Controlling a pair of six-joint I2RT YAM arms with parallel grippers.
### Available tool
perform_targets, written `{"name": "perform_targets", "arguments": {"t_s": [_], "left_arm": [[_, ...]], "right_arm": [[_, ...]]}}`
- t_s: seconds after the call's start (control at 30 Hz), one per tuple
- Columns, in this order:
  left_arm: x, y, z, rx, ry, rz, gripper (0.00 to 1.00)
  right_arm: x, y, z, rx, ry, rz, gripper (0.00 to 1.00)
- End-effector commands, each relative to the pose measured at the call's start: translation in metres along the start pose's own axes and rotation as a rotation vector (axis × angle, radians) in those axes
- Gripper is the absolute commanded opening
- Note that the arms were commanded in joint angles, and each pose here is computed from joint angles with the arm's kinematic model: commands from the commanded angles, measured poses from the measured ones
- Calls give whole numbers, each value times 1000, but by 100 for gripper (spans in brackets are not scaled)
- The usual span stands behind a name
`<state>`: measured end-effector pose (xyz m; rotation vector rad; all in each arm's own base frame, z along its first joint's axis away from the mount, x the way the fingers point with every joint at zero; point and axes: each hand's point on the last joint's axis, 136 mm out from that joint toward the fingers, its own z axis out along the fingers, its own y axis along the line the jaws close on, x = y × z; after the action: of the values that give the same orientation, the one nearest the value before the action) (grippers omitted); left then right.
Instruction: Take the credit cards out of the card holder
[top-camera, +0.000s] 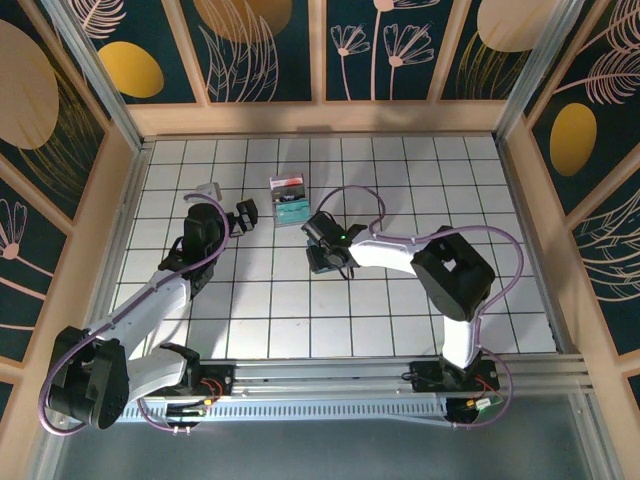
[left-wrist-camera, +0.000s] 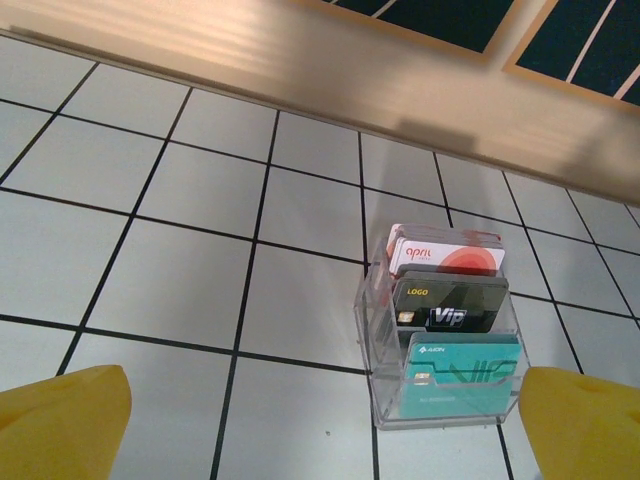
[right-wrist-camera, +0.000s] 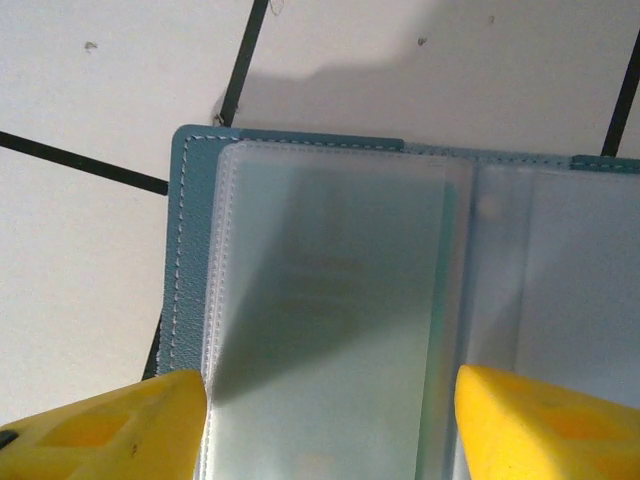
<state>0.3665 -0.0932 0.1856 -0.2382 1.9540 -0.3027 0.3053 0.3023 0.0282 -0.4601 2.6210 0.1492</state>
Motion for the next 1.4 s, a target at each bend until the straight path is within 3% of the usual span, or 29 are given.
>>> {"name": "perform_targets", "arguments": {"t_s": [0.0, 0.23, 0.47, 0.67, 0.93, 1.37], "left_arm": [[-6, 1, -1, -6, -36, -24, 99], [-11, -2, -2, 4, -45, -21, 99], [-18, -4, -4, 11, -60, -27, 99], [-25, -13, -8, 52, -71, -14, 99], [-21, -18, -9, 79, -47, 8, 99], [-22, -16, -8, 66, -46, 21, 99]], "right_arm": [[2, -3, 6, 17, 16, 12, 67], [14, -4, 12, 5, 46, 19, 60], [15, 6, 13, -52, 57, 35, 34], [5, 7, 2, -63, 26, 67, 35], [-8, -24, -11, 66, -34, 105, 44], [-16, -63, -18, 106, -62, 182, 47]]}}
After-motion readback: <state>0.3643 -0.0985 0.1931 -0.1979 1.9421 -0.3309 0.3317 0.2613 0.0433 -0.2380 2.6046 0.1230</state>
